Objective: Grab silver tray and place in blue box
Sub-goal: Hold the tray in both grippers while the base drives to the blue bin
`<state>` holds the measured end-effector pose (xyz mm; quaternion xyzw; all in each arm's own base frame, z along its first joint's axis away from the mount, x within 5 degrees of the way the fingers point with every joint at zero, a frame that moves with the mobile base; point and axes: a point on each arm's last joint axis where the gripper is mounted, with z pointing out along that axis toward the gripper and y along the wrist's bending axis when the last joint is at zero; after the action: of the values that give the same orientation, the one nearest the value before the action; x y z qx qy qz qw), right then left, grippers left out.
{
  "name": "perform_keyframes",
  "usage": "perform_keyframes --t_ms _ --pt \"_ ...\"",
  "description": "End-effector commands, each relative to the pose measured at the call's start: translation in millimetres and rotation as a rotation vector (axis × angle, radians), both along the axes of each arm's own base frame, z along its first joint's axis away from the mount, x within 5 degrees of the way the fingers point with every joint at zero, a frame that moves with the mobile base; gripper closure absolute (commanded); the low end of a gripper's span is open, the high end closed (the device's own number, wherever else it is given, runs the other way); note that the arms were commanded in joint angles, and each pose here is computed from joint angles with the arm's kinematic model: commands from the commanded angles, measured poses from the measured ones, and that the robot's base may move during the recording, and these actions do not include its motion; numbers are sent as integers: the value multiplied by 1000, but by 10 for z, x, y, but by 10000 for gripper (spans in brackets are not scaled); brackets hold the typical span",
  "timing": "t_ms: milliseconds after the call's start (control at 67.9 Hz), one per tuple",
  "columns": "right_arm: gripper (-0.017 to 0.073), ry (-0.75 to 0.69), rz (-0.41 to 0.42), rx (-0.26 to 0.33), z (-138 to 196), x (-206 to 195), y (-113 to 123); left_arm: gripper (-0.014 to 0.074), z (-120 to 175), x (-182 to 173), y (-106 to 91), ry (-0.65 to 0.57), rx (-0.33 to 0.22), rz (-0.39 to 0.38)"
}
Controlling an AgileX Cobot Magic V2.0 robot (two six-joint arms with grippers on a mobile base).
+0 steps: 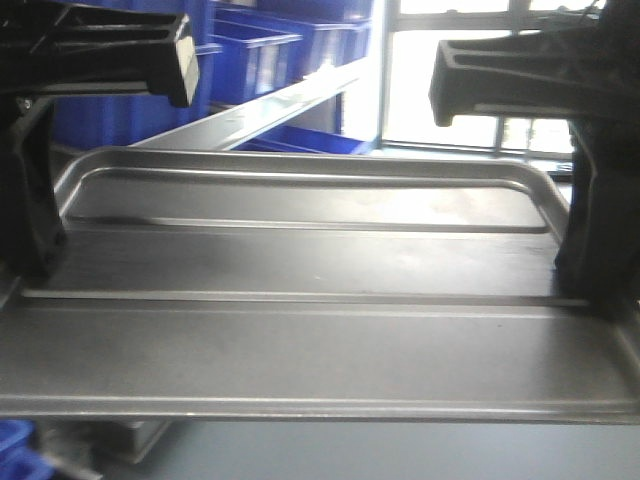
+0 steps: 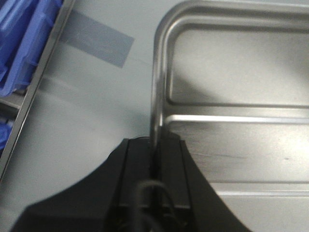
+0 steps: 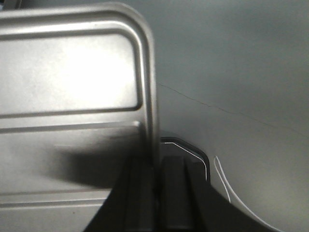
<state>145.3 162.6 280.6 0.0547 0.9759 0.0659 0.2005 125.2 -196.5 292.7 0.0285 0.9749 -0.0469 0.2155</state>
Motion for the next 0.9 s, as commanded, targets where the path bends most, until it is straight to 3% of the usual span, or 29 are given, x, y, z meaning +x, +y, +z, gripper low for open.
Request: perform_keyframes --t_ms 0,884 --pt "503 -87 21 72 178 29 22 694 145 -26 -21 -39 -71 -28" --pt "503 -86 21 71 178 28 21 694 145 -26 -21 -39 -71 -28"
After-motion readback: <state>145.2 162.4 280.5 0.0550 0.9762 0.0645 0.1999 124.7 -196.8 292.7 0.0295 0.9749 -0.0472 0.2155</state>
